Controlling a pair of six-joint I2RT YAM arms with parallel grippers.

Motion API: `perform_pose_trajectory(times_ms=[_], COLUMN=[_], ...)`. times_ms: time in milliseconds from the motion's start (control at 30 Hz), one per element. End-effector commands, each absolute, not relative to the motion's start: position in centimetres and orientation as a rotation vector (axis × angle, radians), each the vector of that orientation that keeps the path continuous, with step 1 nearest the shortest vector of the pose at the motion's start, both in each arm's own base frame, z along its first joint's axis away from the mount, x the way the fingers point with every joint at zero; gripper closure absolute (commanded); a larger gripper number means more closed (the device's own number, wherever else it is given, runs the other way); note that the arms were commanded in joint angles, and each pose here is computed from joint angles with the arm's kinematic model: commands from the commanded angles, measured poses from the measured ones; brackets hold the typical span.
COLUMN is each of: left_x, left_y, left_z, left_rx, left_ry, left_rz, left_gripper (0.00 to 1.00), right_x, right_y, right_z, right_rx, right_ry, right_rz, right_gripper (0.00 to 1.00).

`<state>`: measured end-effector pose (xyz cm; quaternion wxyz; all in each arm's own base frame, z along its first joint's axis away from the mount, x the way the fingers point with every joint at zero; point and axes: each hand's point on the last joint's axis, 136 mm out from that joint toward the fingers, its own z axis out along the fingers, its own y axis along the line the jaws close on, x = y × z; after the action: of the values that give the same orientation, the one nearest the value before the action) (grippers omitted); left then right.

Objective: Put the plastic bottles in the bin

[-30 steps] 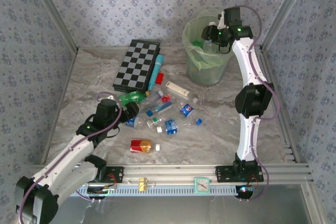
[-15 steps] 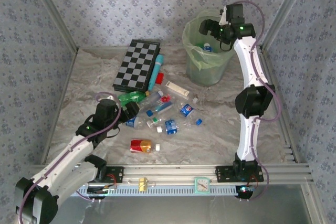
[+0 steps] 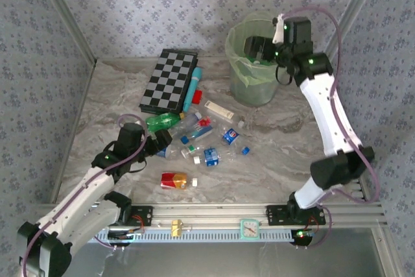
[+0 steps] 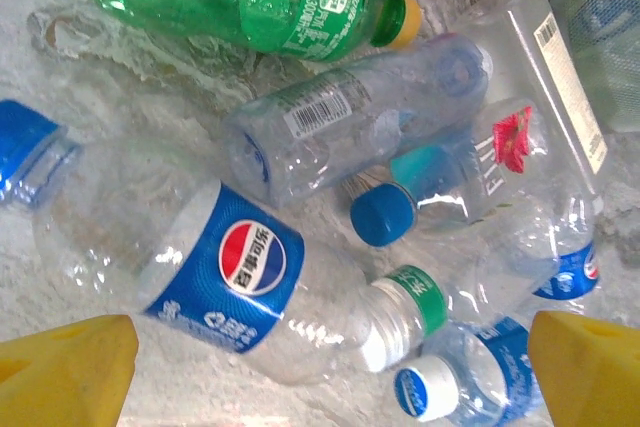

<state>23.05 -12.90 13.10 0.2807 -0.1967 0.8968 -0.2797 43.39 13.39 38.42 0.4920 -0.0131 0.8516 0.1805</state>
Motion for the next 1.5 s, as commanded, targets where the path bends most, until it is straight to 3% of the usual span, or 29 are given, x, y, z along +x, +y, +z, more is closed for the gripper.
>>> perform_pose_trajectory(times_ms=[0, 367, 600, 900, 1200, 1467], left_x=[21.0, 15.9, 13.1, 11.3, 13.3, 16.4], left_y=[-13.6, -15.2, -17.7, -19.3, -18.4, -18.7], left_z=[14.3, 14.4, 11.8, 8.7, 8.1, 10.2], left_rx=[-0.641, -0.784, -0.626, -0.473, -0.520, -0.487], left_ry=[2.455, 2.584, 2.850, 3.020, 2.931, 2.801], left_rz=[-0.855, -1.011, -1.052, -0.912, -0.799, -0.756], left_gripper=[0.00, 0.00, 0.00, 0.00, 0.00, 0.00], right_x=[41.8, 34.7, 33.2, 32.4, 32.2, 29.7], right_y=[13.6, 13.7, 13.6, 13.8, 13.9, 20.5], right_z=[37.3, 28.4, 23.6, 21.7, 21.0, 19.5], right_rx=[-0.034, 0.131, 0.211, 0.193, 0.186, -0.194], right_ry=[2.010, 2.012, 2.066, 2.114, 2.124, 2.147], right_rz=[0.383, 0.361, 0.344, 0.282, 0.272, 0.505], right_gripper=[0.00, 0.00, 0.00, 0.00, 0.00, 0.00])
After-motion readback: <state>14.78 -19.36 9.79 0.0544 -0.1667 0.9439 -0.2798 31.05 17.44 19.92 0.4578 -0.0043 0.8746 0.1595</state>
